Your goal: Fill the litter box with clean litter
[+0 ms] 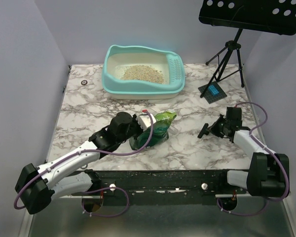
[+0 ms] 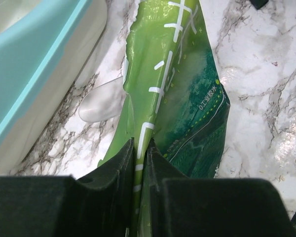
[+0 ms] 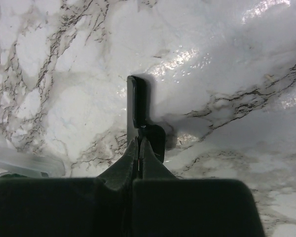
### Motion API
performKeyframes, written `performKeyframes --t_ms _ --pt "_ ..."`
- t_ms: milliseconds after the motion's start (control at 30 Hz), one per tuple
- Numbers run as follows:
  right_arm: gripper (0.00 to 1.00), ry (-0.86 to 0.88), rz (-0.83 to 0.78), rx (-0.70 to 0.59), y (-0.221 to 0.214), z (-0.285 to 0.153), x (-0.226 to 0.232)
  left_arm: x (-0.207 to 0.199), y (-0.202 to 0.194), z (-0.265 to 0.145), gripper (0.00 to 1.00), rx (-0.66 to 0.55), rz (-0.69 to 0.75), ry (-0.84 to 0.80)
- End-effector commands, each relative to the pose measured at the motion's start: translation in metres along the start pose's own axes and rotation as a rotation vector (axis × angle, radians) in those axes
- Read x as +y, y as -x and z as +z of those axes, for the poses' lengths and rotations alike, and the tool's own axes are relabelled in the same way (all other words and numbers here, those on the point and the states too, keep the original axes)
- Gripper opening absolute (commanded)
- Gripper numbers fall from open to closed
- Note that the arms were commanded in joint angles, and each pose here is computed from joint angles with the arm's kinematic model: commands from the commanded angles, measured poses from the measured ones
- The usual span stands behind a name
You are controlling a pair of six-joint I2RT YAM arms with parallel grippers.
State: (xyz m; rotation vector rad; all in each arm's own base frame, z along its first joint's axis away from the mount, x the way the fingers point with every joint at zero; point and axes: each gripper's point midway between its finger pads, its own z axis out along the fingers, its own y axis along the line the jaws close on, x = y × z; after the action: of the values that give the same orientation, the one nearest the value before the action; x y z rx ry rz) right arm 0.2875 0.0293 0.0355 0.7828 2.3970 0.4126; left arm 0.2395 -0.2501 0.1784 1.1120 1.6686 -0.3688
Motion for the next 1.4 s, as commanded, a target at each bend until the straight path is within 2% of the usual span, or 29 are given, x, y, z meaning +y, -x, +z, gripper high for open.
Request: performKeyframes --t_ms 0,200,400,533,667,733,833,1100,1367 --pt "0.0 0.001 -0.03 -0.021 -0.001 -0.01 -0.004 0.016 0.032 -0.011 0.25 -0.096 0.003 0.072" --pt "0.0 0.075 -0.114 -0.133 0.031 -0.048 0.024 0.018 0.063 -0.03 0.33 -0.15 -0.014 0.053" --pt "0.0 0.32 -0.257 -0.262 0.057 -0.114 0.084 0.017 0.095 -0.048 0.36 -0.172 -0.104 0.009" --pt "0.0 0.584 -0.4 -0.216 0.037 -0.154 0.141 0.017 0.114 -0.053 0.36 -0.168 -0.188 -0.011" --pt "0.0 0.777 -0.602 -0.228 0.013 -0.209 0.193 0.014 0.132 -0.05 0.35 -0.184 -0.258 -0.047" --pt "0.0 0.88 -0.65 -0.216 0.004 -0.234 0.211 0.013 0.141 -0.047 0.35 -0.194 -0.349 -0.052" --pt "0.0 0.974 -0.694 -0.213 -0.002 -0.264 0.224 0.005 0.157 -0.049 0.33 -0.223 -0.451 -0.116" --pt "0.0 1.172 -0.755 -0.16 -0.023 -0.306 0.243 -0.016 0.212 -0.079 0.33 -0.452 -0.607 -0.308" --pt "0.0 1.254 -0.796 -0.139 -0.036 -0.326 0.26 -0.025 0.229 -0.084 0.33 -0.505 -0.741 -0.401"
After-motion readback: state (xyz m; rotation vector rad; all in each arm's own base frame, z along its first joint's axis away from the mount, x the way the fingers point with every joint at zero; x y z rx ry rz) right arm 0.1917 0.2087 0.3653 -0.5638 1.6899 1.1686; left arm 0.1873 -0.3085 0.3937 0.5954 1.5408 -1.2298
